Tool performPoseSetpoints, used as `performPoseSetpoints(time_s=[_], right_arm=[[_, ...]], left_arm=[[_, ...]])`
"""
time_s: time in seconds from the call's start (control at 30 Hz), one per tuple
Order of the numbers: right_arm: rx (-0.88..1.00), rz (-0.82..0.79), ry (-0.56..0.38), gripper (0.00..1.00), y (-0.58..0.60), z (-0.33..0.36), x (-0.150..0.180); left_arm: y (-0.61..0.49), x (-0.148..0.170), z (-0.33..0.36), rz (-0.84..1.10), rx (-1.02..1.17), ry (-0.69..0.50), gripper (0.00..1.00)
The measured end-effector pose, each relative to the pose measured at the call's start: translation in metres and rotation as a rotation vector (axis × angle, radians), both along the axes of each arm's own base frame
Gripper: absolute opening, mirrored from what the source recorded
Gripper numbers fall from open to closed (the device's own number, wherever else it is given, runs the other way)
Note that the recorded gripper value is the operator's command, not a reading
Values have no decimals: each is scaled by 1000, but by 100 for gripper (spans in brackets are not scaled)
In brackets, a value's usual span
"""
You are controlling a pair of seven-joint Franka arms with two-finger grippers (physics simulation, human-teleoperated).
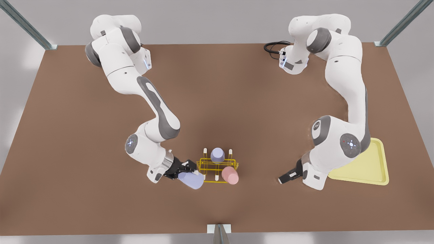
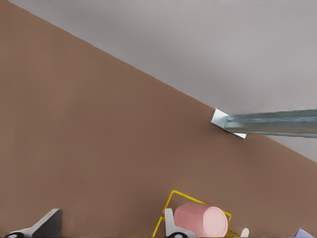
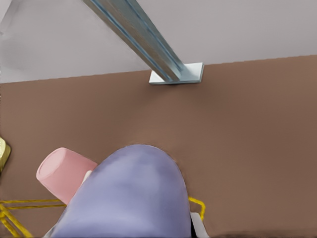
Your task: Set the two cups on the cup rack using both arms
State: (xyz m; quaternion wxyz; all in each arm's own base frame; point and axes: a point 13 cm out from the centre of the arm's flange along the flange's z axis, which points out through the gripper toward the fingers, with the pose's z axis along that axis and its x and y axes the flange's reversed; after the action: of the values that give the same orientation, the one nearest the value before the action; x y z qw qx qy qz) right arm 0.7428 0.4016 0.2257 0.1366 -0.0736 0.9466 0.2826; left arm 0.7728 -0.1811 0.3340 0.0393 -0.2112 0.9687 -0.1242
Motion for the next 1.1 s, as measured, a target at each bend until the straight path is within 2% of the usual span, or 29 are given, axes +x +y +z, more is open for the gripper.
performPoseSetpoints(time_s=[0.03, 0.1, 0.13, 0.2, 0.27, 0.4, 0.5, 0.67, 0.87, 0.97, 1.03, 1.1], right_arm=[[9, -4, 20, 80, 8, -2, -6], [21, -21, 57, 80, 16, -8, -13], [25, -30, 72, 80, 17, -9, -16], [31, -46, 97, 80, 21, -13, -20], [32, -63, 124, 100, 22, -20, -23], [33, -93, 164, 100, 23, -31, -27], [39, -113, 180, 100, 24, -33, -27], [65, -142, 175, 100, 26, -12, -17], [76, -159, 146, 100, 19, 48, 0], [-182, -119, 87, 100, -65, 64, 11], [-400, -156, 94, 100, -187, 50, 31], [-514, -252, 131, 100, -328, 60, 40]], left_arm=[[53, -11, 18, 12, 67, 29, 100], [111, -99, 33, -10, 233, 151, 100], [125, -123, 34, -20, 249, 193, 100], [139, -148, 35, -48, 237, 251, 100], [151, -163, 32, -75, 219, 303, 100], [149, -192, 19, -172, 194, 420, 100], [148, -204, 10, -227, 170, 479, 100], [148, -215, 12, -298, 154, 506, 100], [148, -217, 12, -357, 144, 507, 100], [148, -218, 12, -381, 139, 506, 100], [146, -218, 12, -397, 135, 505, 100], [146, -218, 12, -409, 132, 504, 100]])
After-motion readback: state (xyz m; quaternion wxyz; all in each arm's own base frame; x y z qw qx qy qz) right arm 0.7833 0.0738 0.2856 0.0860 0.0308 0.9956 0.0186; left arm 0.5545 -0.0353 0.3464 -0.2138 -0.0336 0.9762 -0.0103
